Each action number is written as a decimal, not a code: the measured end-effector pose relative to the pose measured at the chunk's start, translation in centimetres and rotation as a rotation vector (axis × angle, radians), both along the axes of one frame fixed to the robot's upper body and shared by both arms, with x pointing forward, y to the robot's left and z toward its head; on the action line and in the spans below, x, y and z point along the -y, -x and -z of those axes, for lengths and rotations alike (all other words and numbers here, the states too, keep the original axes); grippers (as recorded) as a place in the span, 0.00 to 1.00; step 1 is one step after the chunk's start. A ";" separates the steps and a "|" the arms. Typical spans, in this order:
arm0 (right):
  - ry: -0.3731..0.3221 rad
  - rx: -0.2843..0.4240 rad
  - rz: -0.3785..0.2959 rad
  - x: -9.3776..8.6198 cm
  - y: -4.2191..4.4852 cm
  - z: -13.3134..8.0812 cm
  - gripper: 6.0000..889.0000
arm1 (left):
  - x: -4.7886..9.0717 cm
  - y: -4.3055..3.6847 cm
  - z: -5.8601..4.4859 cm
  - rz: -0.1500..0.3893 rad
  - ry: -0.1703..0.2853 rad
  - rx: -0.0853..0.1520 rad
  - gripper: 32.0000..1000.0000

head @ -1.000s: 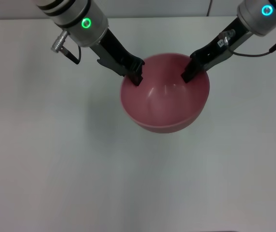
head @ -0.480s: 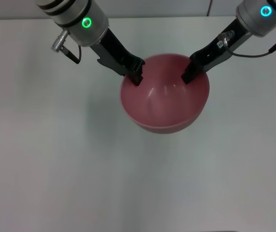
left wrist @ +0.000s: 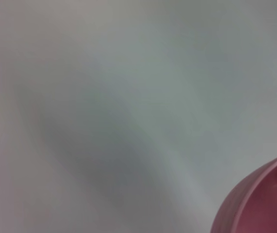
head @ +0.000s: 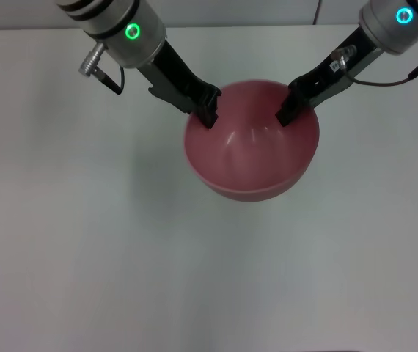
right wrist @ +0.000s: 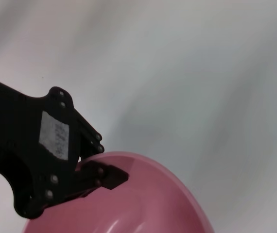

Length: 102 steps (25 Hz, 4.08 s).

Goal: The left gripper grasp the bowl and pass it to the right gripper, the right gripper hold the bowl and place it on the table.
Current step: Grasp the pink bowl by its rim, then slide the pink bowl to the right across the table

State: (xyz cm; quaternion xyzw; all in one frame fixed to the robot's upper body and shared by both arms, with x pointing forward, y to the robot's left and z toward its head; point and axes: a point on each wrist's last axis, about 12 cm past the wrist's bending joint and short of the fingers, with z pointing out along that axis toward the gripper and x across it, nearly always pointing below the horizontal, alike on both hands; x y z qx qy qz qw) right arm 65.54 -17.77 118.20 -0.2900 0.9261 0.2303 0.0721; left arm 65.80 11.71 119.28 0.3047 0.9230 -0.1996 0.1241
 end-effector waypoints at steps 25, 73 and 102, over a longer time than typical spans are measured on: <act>-0.001 0.003 -0.004 -0.1 -0.03 -0.1 0.08 | 0.0 0.03 -0.7 0.002 0.003 -0.005 0.61; 0.002 0.000 0.002 0.4 0.08 0.2 0.02 | -0.4 1.33 -5.5 0.039 0.022 0.035 0.86; 0.018 -0.004 0.040 1.7 0.36 1.5 0.02 | -1.5 1.27 -7.1 -0.008 -0.032 0.101 0.86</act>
